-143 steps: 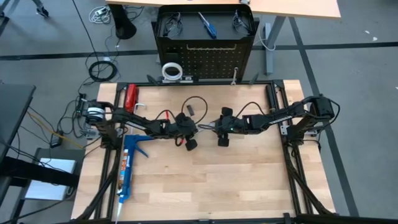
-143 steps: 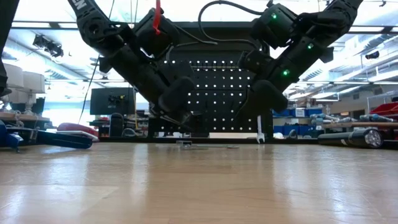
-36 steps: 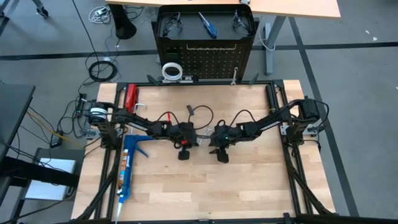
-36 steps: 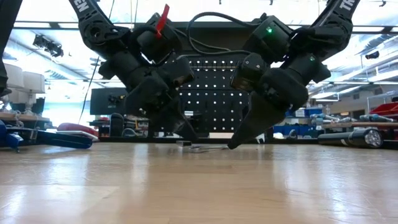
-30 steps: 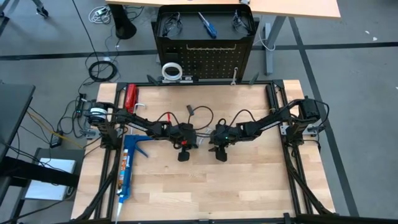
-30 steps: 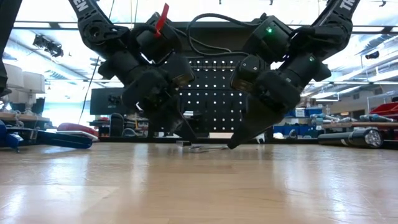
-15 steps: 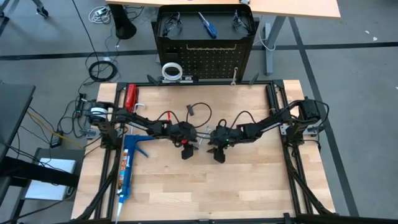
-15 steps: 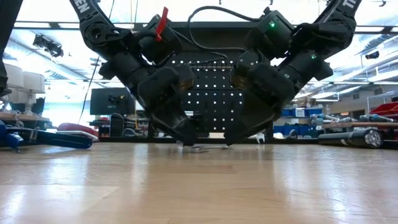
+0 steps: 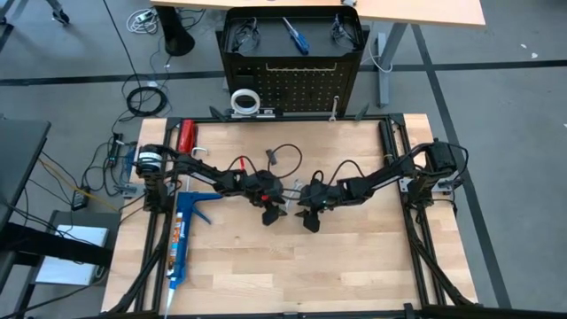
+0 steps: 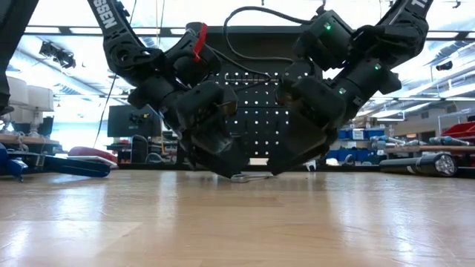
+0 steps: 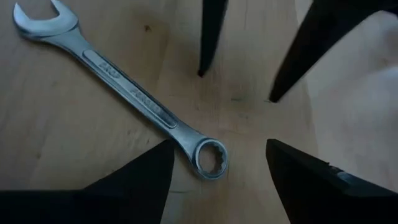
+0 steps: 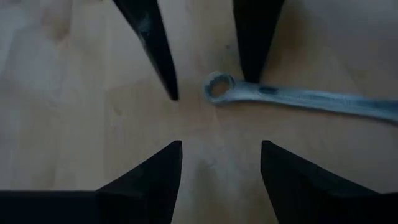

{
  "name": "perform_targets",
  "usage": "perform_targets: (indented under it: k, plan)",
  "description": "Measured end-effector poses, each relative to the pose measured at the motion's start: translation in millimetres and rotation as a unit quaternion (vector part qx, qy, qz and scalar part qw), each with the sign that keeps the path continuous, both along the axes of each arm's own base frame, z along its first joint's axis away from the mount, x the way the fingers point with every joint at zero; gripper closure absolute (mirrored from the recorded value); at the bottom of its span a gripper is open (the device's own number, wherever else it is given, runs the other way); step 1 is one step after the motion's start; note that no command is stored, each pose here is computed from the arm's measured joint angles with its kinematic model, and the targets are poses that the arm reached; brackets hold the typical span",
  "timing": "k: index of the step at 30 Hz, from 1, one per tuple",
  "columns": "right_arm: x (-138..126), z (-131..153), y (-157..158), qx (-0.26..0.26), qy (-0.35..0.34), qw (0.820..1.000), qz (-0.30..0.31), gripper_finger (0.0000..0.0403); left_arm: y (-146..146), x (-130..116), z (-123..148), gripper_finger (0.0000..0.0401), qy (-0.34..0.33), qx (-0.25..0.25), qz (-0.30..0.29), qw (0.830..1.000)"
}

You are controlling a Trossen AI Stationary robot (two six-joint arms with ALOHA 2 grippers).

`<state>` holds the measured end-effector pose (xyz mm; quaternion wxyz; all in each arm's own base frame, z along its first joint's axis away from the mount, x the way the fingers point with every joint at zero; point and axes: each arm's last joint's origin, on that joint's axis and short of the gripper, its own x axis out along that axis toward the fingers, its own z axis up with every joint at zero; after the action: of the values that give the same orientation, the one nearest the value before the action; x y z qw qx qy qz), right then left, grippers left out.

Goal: Hang tools onto peg board
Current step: Hang the wrench onto the black pegboard

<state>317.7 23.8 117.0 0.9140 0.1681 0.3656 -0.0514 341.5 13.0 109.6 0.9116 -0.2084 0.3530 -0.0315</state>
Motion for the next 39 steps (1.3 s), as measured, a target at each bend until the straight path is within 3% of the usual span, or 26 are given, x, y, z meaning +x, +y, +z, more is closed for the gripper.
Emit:
perform_targets:
  k: [10, 20, 26, 30, 36, 39]
  plan:
    - [-0.4, -0.5, -2.0, -0.043, 0.002, 0.999, 0.004, 0.0183, 4.0, 1.2, 1.0, 0.0135, -0.002, -0.046, 0.034, 0.998]
    - [-0.7, -0.4, 1.7, -0.076, 0.001, 0.996, 0.038, 0.0183, -12.9, 7.2, -1.7, 0.0135, -0.042, -0.062, -0.032, 0.997]
    - [-0.8, -0.2, 2.5, -0.081, 0.001, 0.995, 0.058, 0.0183, -19.0, 15.9, -5.2, 0.0136, -0.056, -0.046, -0.055, 0.996]
    - [-2.3, 4.9, 4.7, -0.064, -0.002, 0.997, 0.044, 0.0186, -19.0, 19.2, -1.0, 0.0136, -0.07, -0.029, -0.065, 0.995]
    - [-8.0, 24.6, 24.1, -0.103, -0.033, 0.994, 0.009, 0.0197, -18.3, 20.4, 0.0, 0.0137, -0.075, 0.004, -0.076, 0.994]
    - [-10.8, 26.0, 31.0, -0.092, -0.033, 0.995, -0.022, 0.0201, -17.1, 17.8, -4.0, 0.0137, -0.054, 0.018, -0.077, 0.995]
